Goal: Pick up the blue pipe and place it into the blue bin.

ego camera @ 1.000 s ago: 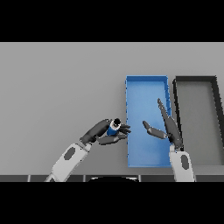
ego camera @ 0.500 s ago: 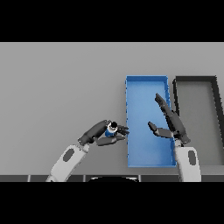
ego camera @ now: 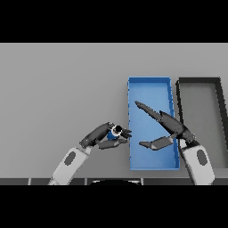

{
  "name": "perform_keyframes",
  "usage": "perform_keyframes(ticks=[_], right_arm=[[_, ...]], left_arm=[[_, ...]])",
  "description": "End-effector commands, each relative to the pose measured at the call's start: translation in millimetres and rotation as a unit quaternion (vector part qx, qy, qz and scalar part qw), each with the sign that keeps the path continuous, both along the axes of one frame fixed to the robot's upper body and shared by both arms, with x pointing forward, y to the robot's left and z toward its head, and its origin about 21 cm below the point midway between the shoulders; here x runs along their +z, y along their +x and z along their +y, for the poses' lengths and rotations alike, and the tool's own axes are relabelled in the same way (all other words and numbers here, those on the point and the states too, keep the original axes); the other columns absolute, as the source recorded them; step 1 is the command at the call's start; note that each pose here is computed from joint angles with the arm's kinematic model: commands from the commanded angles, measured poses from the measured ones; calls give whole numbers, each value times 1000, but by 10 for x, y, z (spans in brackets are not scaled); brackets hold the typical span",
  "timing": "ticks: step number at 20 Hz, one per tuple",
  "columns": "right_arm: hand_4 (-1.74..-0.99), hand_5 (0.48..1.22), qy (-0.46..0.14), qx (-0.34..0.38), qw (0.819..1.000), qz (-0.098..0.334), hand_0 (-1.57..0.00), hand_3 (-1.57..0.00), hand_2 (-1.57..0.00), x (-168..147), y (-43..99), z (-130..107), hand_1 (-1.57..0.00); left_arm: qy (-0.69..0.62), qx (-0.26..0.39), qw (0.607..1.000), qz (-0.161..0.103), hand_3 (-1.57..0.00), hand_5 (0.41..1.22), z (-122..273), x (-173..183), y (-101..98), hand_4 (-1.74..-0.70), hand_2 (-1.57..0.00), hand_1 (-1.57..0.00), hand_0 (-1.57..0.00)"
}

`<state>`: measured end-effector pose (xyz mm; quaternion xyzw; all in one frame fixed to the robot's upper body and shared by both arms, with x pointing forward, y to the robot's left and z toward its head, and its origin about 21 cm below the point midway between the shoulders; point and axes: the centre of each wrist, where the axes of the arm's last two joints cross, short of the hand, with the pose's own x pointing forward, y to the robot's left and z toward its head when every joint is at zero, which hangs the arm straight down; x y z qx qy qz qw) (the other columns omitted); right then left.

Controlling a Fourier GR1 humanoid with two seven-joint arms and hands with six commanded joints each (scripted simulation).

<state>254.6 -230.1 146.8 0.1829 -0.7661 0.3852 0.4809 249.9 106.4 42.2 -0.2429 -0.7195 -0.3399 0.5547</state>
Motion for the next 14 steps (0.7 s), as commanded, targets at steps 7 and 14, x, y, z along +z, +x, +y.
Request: perform_keyframes(ticks=[7, 14], right_arm=[[-1220, 525, -37, 80, 996, 24, 1, 1, 1, 156, 69, 351, 1], [-1200, 514, -68, 144, 987, 32, 1, 1, 1, 158, 179, 801, 1]], left_arm=[[0, -1, 1000, 4, -1571, 1221, -24, 30, 25, -1476, -1571, -1571, -1571], [-18, -23, 1000, 12, -1571, 1221, 1, 10, 67, -1468, -1571, -1571, -1571]])
